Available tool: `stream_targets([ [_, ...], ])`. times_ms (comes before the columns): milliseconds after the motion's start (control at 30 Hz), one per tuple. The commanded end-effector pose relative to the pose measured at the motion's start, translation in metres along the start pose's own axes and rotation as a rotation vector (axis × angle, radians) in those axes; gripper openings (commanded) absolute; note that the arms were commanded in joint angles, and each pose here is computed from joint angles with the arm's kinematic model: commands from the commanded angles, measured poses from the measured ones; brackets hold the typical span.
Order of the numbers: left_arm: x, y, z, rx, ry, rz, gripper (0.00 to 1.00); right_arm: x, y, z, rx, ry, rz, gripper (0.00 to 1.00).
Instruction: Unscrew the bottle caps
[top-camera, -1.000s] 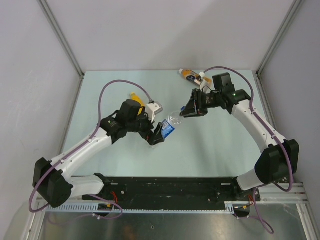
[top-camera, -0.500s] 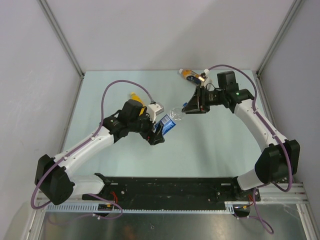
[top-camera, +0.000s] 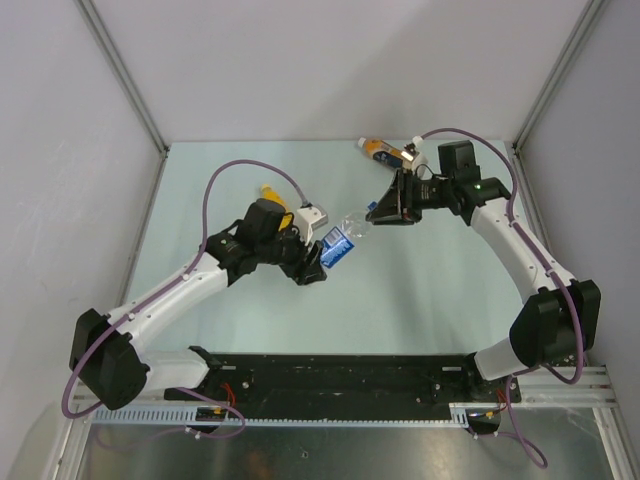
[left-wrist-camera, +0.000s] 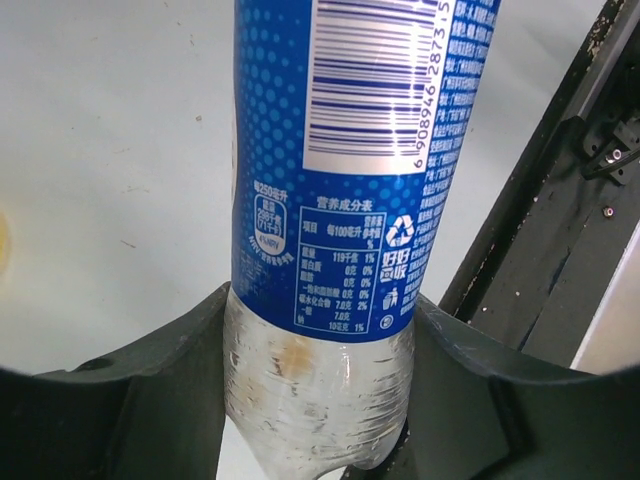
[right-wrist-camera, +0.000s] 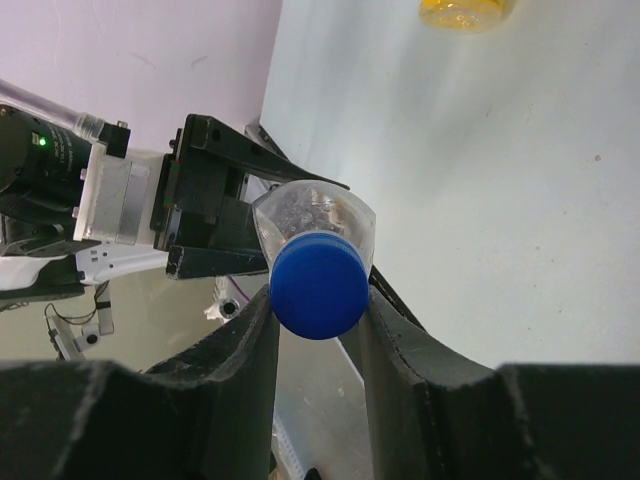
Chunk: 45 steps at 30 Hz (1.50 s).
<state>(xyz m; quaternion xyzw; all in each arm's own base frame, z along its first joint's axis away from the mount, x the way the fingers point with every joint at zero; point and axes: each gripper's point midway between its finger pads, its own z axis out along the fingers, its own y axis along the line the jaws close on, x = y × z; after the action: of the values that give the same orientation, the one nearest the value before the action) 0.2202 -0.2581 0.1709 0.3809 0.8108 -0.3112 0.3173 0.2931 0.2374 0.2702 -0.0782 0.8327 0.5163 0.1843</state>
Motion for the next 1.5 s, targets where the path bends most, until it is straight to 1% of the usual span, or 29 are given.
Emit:
stream_targets([
  [0, -0.01, 0.0, -0.002, -0.004, -0.035, 0.035, 0.44, -0.023, -0.003, -0.015, 0.041, -0.106, -0.002, 0.15],
  [67, -0.011, 0.002, -0.002, -0.016, -0.035, 0.035, 0.44, -0.029, -0.007, -0.019, 0.049, -0.13, 0.015, 0.23],
  [167, -0.01, 0.008, -0.003, -0.056, -0.036, 0.029, 0.42, -0.037, -0.007, -0.026, 0.05, -0.164, 0.03, 0.4],
  [400, -0.01, 0.022, -0.006, -0.14, -0.039, 0.019, 0.36, -0.052, -0.002, -0.05, 0.121, -0.294, 0.001, 0.85],
  [467, -0.011, 0.025, -0.009, -0.167, -0.043, 0.017, 0.35, -0.056, 0.003, -0.057, 0.136, -0.335, -0.021, 0.95],
  [500, -0.012, 0.028, -0.01, -0.186, -0.046, 0.015, 0.33, -0.058, 0.005, -0.06, 0.142, -0.355, -0.031, 0.97],
  [567, -0.014, 0.035, -0.013, -0.228, -0.054, 0.009, 0.31, -0.062, 0.009, -0.065, 0.149, -0.389, -0.043, 0.99],
  [767, -0.022, 0.049, -0.029, -0.347, -0.097, 0.007, 0.29, -0.069, 0.013, -0.073, 0.188, -0.458, -0.049, 0.99],
  [1000, -0.032, 0.055, -0.048, -0.46, -0.146, 0.029, 0.27, -0.069, 0.017, -0.068, 0.223, -0.484, -0.057, 0.99],
  [1233, -0.04, 0.044, -0.057, -0.58, -0.161, 0.1, 0.24, -0.067, 0.032, -0.052, 0.185, -0.474, -0.077, 0.99],
  [1467, -0.053, 0.038, -0.067, -0.803, -0.147, 0.204, 0.2, -0.068, 0.049, -0.051, 0.134, -0.49, -0.087, 0.96],
])
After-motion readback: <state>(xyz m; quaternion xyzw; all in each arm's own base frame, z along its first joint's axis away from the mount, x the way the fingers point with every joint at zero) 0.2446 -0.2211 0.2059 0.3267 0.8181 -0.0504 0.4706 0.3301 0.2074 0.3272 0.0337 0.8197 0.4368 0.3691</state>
